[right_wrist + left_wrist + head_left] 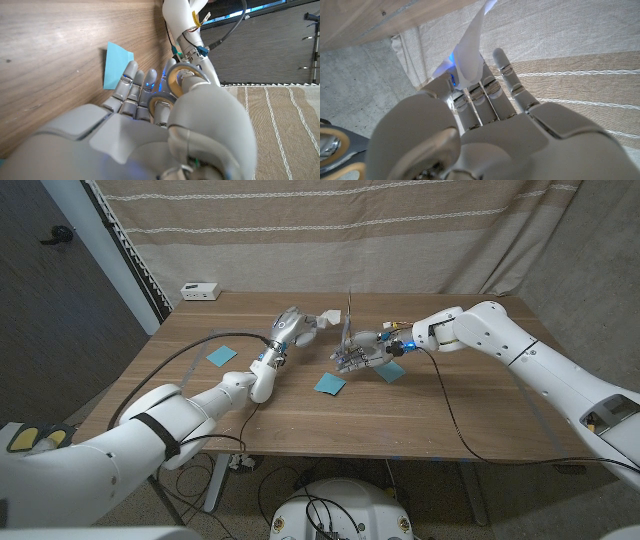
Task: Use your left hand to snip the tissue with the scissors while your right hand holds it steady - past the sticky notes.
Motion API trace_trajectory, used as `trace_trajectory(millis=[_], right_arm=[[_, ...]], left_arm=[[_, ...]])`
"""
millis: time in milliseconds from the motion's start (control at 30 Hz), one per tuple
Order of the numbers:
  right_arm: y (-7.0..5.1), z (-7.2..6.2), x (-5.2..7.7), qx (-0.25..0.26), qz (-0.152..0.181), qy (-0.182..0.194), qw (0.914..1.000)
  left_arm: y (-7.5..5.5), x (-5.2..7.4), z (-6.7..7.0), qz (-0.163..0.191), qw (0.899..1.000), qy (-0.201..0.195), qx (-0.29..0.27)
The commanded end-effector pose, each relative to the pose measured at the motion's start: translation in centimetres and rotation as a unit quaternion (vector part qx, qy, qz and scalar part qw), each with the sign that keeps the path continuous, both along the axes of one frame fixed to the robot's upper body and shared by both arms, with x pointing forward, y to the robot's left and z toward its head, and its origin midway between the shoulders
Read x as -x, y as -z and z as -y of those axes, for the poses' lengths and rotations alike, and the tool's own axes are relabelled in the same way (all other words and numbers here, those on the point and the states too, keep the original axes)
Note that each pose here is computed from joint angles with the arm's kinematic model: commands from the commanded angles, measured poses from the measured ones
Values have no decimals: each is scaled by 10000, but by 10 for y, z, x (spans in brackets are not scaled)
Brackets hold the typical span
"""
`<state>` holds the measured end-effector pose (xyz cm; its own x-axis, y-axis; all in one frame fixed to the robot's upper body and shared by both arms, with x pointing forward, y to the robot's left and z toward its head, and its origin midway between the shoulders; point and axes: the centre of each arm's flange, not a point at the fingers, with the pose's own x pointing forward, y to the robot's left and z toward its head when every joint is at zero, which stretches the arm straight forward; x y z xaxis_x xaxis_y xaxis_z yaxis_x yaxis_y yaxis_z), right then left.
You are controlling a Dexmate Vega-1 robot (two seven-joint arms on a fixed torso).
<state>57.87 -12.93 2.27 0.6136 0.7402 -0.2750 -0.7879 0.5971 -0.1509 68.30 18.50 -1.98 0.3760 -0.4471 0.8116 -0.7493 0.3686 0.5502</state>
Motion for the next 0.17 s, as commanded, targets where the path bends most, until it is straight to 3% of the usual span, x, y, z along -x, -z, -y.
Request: trace_trajectory(millis=[33,167], right_arm=[[0,-1,2,-17,63,35,10000],[1,-2,2,-33,45,13,10000]], left_arm=[[8,3,-6,8,10000,45,-58],[9,5,-6,30,10000,71,-34]])
